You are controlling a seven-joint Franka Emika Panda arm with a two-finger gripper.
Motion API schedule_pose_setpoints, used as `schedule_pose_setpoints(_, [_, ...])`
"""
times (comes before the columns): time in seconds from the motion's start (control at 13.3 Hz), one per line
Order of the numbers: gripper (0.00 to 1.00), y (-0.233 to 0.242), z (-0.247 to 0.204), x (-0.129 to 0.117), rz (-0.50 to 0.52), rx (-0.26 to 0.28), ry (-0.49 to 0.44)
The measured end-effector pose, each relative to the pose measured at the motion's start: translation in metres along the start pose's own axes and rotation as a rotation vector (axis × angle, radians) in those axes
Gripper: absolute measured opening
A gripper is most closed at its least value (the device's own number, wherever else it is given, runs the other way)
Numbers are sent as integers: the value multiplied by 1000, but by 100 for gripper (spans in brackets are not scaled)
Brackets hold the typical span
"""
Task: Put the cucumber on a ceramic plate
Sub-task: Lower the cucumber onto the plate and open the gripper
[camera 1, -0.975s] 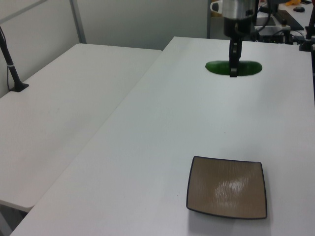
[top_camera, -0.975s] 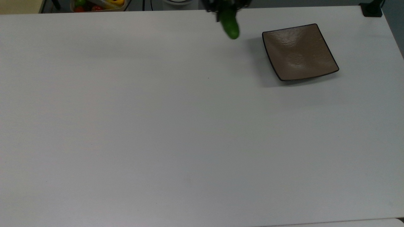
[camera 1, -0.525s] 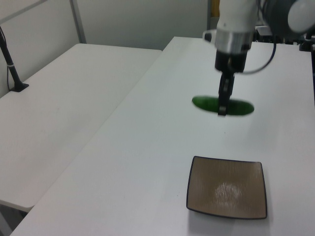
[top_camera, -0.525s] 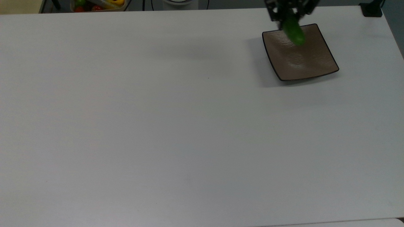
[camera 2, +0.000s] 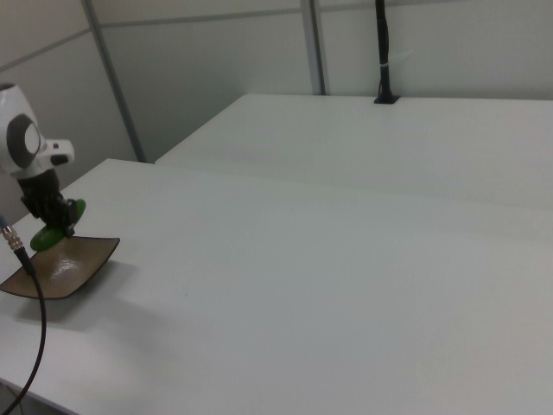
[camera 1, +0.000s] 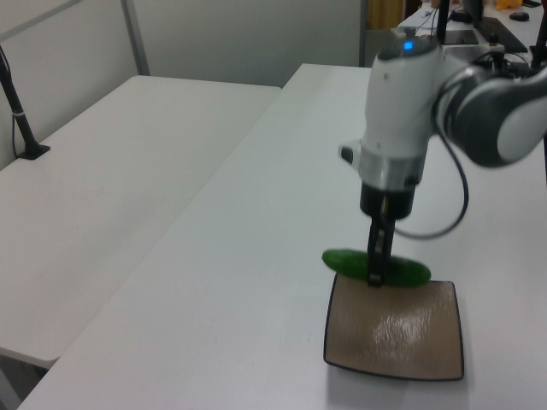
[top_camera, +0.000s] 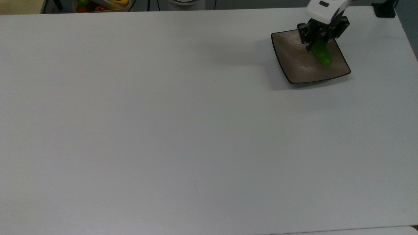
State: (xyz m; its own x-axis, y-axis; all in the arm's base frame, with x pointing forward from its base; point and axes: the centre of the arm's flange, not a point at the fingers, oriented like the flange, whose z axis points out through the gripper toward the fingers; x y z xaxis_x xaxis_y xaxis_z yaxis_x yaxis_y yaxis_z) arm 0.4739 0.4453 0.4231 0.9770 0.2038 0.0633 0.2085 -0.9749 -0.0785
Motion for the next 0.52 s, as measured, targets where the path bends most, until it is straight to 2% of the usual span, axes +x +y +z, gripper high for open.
schedule_pose_setpoints(0.15, [42,-21,36,-11,4,-38,-9])
schedule_pose_setpoints(0.52, [42,-33,73,-20,-5,-50,-45])
